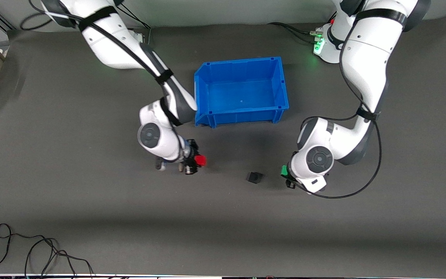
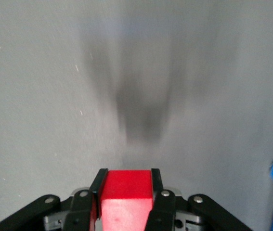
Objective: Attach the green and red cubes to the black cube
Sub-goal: 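Carry the red cube and the green cube toward the black cube, then lower the red cube and the green cube beside the black cube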
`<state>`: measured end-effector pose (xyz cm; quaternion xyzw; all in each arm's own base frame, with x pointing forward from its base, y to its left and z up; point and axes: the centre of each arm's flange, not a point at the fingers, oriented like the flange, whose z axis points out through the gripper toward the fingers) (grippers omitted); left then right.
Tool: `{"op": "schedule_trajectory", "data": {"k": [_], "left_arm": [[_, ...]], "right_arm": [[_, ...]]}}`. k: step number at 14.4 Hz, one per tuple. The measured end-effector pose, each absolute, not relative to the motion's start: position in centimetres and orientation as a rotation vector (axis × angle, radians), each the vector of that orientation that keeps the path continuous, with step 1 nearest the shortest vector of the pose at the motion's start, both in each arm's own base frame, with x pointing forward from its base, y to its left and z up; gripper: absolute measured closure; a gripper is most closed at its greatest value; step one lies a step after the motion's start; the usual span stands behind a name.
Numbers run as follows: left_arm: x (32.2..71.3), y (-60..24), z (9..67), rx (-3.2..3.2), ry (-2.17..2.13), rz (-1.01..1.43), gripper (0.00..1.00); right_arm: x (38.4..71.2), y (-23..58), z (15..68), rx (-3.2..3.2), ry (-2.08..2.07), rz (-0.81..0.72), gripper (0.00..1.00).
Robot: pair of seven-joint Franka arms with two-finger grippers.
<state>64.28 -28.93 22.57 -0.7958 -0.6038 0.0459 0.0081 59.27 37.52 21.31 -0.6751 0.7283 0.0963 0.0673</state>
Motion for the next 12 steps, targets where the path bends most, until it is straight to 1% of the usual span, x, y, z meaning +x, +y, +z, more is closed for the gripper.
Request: {"op": "schedule_trajectory", "data": {"k": [5,12], "left_arm": [[64.4,-32.5,19.7,-2.574,-1.885,0.111,0.61],[65.6,-32.9,18.7,-2.618,-1.937,0.066,0.61]], "right_arm": [[60.8,42.4,19.3,-1.870,2.299,0.296,0.60],[61.3,43.6,18.3,-1.863,2.298,0.284,0.60]]}}
